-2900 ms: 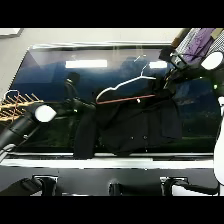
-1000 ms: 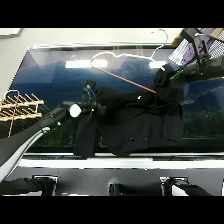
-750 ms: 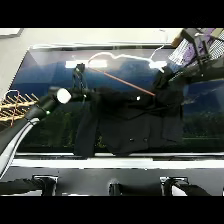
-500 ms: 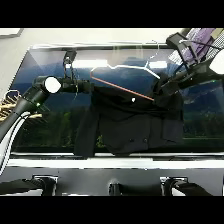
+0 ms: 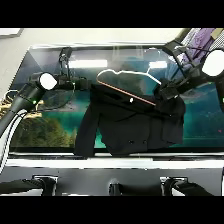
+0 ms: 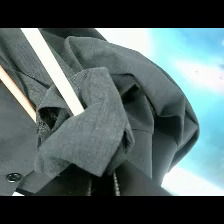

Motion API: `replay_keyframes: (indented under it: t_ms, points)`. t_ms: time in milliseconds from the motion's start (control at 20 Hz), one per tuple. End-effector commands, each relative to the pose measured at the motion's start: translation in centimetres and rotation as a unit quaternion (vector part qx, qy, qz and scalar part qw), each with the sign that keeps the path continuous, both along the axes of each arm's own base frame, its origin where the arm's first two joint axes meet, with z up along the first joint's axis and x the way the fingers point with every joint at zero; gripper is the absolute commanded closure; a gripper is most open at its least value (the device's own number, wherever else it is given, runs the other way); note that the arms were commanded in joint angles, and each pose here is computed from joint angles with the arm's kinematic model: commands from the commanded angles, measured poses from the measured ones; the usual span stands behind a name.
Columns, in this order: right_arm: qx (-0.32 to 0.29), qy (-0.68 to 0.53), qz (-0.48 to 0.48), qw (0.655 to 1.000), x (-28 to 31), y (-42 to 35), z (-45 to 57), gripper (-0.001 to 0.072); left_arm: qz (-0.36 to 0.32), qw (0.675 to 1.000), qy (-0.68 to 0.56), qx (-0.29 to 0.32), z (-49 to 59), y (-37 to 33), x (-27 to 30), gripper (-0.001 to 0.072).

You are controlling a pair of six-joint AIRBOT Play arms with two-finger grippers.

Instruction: Fold the clothes and pants, and hang the long-sleeved shirts on hangers.

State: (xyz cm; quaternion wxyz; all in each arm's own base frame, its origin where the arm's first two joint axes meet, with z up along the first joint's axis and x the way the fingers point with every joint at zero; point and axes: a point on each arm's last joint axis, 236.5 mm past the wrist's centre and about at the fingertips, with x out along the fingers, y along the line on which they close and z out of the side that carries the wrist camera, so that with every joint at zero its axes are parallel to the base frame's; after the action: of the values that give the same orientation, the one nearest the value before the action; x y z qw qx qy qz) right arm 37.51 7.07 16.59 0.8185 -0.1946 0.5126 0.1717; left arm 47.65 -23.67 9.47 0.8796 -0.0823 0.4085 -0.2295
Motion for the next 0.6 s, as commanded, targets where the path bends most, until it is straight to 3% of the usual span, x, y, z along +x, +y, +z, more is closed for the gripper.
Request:
replay_keyframes:
  t_ms: [0,550]
  points:
    - [0.020,0.019,0.008,1.000,0.1,1.2,-1.0,0.0672,0.004,1.000,-0.009,-0.004,0.5,0.1,0.4,0.0677]
    - [0.011,0.055,0.044,0.997,-1.0,3.3,-2.5,0.0672,0.015,1.000,-0.023,-0.009,0.0,0.0,1.7,0.0677]
